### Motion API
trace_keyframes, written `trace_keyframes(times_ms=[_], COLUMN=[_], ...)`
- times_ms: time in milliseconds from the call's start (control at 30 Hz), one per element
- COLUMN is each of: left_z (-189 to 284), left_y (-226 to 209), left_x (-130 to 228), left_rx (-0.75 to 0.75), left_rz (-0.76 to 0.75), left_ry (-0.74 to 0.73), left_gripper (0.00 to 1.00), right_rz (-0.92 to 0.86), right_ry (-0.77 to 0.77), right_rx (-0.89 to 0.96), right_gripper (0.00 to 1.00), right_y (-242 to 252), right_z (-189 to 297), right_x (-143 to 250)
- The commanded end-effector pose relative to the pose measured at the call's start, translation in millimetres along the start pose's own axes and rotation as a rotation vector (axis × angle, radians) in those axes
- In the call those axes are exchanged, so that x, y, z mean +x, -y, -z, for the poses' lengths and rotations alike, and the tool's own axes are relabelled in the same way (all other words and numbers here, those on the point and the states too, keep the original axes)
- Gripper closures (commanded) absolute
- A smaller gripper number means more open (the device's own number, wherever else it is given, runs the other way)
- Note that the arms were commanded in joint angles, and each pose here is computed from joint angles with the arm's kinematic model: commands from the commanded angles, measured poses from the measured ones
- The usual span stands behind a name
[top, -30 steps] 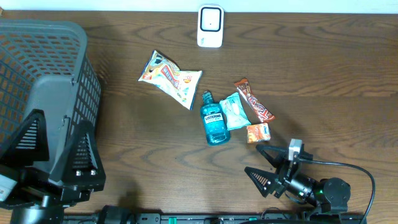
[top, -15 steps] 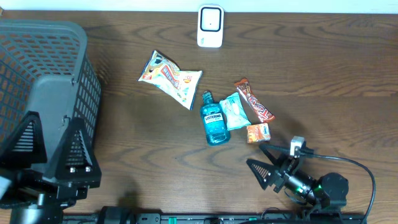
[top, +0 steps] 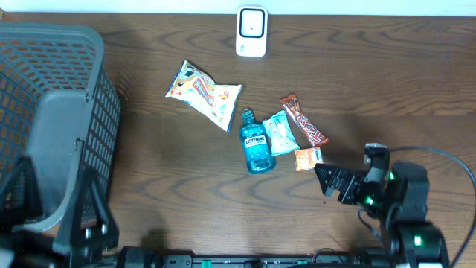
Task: Scan the item barcode
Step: 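Move the right gripper toward the small orange snack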
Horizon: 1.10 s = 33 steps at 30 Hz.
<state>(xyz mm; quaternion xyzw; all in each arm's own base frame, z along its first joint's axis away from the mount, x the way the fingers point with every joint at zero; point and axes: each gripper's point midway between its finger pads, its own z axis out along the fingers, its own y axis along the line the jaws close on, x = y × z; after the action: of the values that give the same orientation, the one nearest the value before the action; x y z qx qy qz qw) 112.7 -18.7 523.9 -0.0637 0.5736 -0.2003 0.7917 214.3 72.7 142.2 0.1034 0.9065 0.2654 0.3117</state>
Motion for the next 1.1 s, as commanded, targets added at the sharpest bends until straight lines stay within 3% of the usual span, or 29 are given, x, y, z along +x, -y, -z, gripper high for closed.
trace_keyframes(times_ms=[0, 267, 467, 600, 800, 1000, 1067], left_z=[30, 50, 53, 59, 56, 55, 55], left_y=[-7, -20, -36, -47, -53, -53, -53], left_x=[-6, 31, 53, 58, 66, 67, 67], left_rx=[-0.036, -0.038, -0.084, -0.128, -0.148, -0.149, -0.149], left_rz=[-0.073, -0.073, -0.071, -0.071, -0.07, -0.07, -0.07], left_ry=[0.082, 0.075, 0.069, 0.089, 0.07, 0.068, 0.068], left_gripper=[0.02, 0.02, 0.02, 0.02, 0.02, 0.02, 0.02], right_rz=[0.052, 0.112, 0.227, 0.307, 0.289, 0.243, 0.239], right_ry=[-0.052, -0.138, -0.179, -0.222, -0.24, -0.39, -0.45], right_rx=[0.15, 0.318, 0.491, 0.439, 0.316, 0.295, 0.277], right_gripper=[0.01, 0.01, 0.01, 0.01, 0.01, 0.02, 0.09], right_y=[21, 15, 17, 0, -20, 0, 8], right_z=[-7, -4, -10, -29, -51, -75, -83], right_x=[-12, -40, -29, -20, -19, -3, 4])
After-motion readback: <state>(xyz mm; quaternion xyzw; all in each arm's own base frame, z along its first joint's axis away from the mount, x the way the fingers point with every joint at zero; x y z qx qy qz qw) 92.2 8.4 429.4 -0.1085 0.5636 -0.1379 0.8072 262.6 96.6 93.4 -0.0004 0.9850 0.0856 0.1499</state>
